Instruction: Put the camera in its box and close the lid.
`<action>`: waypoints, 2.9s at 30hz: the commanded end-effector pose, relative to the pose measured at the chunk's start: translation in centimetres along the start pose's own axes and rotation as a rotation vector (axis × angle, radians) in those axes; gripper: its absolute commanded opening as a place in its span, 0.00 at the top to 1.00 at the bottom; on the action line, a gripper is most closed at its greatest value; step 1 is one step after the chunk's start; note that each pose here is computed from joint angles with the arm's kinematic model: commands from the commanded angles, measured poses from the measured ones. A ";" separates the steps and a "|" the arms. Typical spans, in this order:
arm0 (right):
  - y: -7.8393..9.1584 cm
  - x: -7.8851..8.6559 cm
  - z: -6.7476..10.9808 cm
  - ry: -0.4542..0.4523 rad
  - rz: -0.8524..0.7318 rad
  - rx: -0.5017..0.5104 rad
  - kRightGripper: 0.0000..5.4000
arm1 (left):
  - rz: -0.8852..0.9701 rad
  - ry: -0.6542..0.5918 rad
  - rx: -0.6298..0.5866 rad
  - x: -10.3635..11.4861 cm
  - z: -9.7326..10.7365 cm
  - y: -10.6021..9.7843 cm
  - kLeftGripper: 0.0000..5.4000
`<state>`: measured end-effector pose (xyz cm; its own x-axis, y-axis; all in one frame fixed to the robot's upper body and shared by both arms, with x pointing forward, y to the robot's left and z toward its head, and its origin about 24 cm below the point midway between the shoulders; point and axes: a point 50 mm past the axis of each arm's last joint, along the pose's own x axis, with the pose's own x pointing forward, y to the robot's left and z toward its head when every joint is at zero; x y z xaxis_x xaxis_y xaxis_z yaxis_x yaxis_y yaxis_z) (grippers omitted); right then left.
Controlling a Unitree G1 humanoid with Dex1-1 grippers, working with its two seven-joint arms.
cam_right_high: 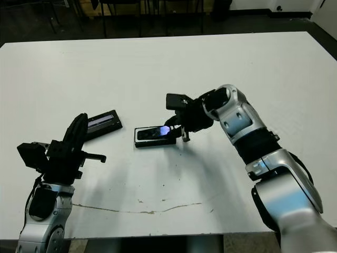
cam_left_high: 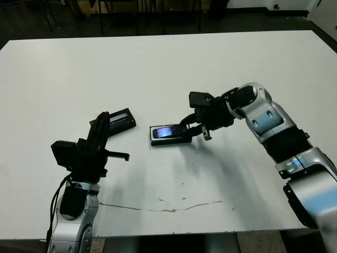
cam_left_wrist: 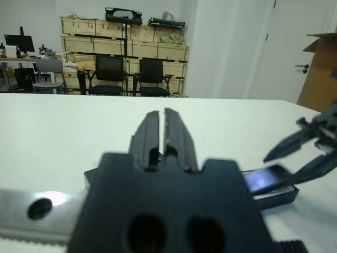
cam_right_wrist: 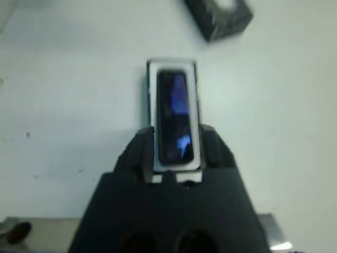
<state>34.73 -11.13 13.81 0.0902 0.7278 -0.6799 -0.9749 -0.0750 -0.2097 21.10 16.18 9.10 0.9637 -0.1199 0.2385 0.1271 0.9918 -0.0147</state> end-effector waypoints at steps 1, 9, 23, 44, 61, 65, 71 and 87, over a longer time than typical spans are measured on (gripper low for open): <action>-0.8 -1.9 0.2 -0.020 -0.080 -0.018 0.62 | 0.002 0.026 -0.005 -0.2 -0.5 0.1 1.00; -1.7 -5.1 0.1 -0.023 -0.292 0.050 0.36 | 0.001 0.027 0.002 -0.2 -0.4 0.1 1.00; 2.9 -7.6 -1.9 -0.330 -0.851 0.214 0.14 | 0.006 -0.023 0.131 0.4 1.8 2.5 1.00; 9.4 -7.7 -4.7 -0.424 -0.887 0.364 0.86 | -0.722 0.393 0.471 9.9 6.4 9.7 0.58; 9.3 -7.3 -5.3 -0.376 -0.893 0.360 1.00 | -0.830 0.513 0.153 11.5 -0.3 9.1 0.00; 9.3 -7.1 -5.5 -0.372 -0.891 0.366 1.00 | -0.826 0.544 0.161 11.3 -0.9 9.4 0.00; 9.4 -6.8 -5.8 -0.391 -0.888 0.381 1.00 | -0.822 0.590 0.181 11.1 -1.4 9.7 0.00; 9.5 -6.6 -6.8 -0.426 -0.869 0.393 1.00 | -0.801 0.736 0.210 11.2 -2.7 10.8 0.00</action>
<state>26.47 -21.12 12.25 0.7850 0.6164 -0.0609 -0.6122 0.7570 -0.2284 33.96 25.25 9.17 0.5411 -0.6701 -0.5080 0.7996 0.5970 0.0642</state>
